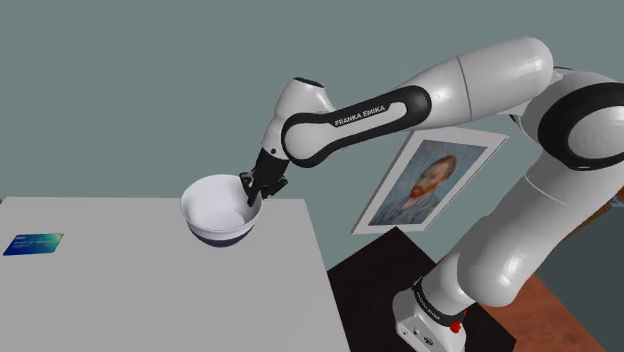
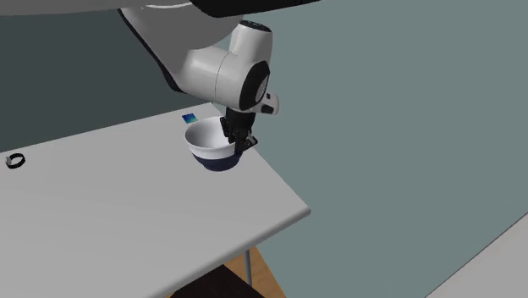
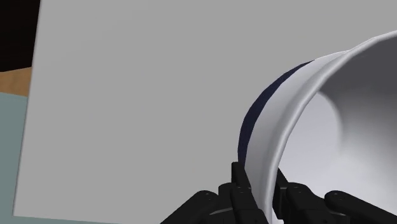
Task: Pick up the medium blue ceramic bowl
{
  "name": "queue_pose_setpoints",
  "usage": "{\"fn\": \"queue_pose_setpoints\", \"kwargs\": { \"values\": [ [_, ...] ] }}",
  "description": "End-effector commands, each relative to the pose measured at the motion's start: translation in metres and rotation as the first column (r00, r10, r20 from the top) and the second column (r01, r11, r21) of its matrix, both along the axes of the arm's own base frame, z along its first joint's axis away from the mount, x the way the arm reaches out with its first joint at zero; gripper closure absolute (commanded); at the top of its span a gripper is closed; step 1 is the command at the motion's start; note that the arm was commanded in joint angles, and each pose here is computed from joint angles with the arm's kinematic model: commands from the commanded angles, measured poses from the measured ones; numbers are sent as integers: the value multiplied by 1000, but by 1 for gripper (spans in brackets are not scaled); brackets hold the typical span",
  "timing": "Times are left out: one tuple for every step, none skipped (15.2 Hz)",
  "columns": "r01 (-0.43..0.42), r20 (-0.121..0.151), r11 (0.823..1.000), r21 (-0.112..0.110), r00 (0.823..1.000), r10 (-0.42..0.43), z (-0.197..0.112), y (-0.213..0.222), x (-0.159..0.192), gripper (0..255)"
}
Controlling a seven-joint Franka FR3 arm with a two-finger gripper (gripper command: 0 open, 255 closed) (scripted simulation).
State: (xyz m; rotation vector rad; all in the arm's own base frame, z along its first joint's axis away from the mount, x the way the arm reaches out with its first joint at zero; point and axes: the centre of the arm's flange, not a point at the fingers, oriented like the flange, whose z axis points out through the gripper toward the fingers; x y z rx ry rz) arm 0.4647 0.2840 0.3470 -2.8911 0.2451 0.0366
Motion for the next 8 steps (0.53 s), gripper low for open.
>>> {"fn": "queue_pose_setpoints", "kwargs": {
  "values": [
    [0,1,1000,0,1000,0,12,1,1,255],
    [0,1,1000,0,1000,0,17,1,1,255],
    [0,1,1000,0,1000,0,22,1,1,255],
    [0,1,1000,0,1000,0,27,1,1,255],
    [0,1,1000,0,1000,0,33,1,1,255],
    [0,1,1000,0,1000,0,38,1,1,255],
    [0,1,1000,0,1000,0,39,1,1,255],
    [0,1,1000,0,1000,0,39,1,1,255]
  ]
}}
